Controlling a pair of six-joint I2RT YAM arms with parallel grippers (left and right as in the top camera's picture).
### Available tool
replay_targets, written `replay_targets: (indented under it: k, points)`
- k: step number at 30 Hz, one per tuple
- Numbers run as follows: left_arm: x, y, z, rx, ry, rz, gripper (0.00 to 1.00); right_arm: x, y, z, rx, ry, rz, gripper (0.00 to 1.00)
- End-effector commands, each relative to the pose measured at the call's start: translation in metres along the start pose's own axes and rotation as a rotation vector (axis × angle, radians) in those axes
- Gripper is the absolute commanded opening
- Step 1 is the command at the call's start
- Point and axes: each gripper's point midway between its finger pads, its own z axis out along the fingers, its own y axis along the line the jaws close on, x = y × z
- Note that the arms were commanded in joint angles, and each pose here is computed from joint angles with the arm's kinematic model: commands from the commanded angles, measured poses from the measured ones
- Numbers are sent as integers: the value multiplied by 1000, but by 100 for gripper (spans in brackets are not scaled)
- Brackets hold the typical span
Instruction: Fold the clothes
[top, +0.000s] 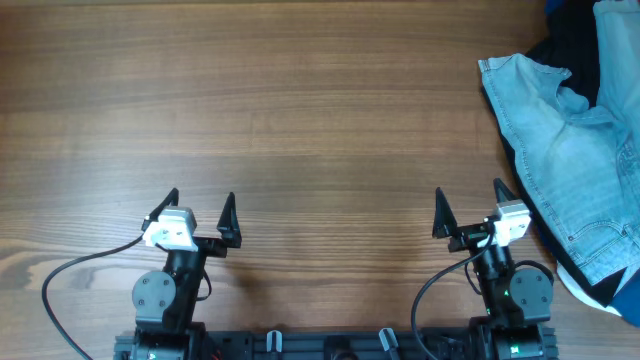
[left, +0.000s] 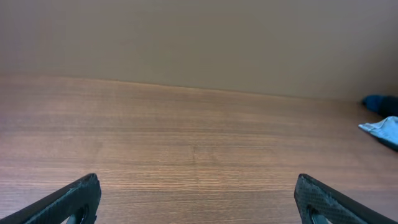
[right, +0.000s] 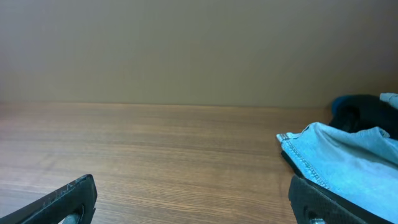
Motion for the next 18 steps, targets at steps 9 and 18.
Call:
replay_targets:
  k: [9,18]
  points:
    - [-31,-8,-14,-10,90,-137,100,-21,-11,-4,85,182,62,100]
    - [-54,-21,-6,-20,357,-176,100,-49,-12,18,129,571,138,100]
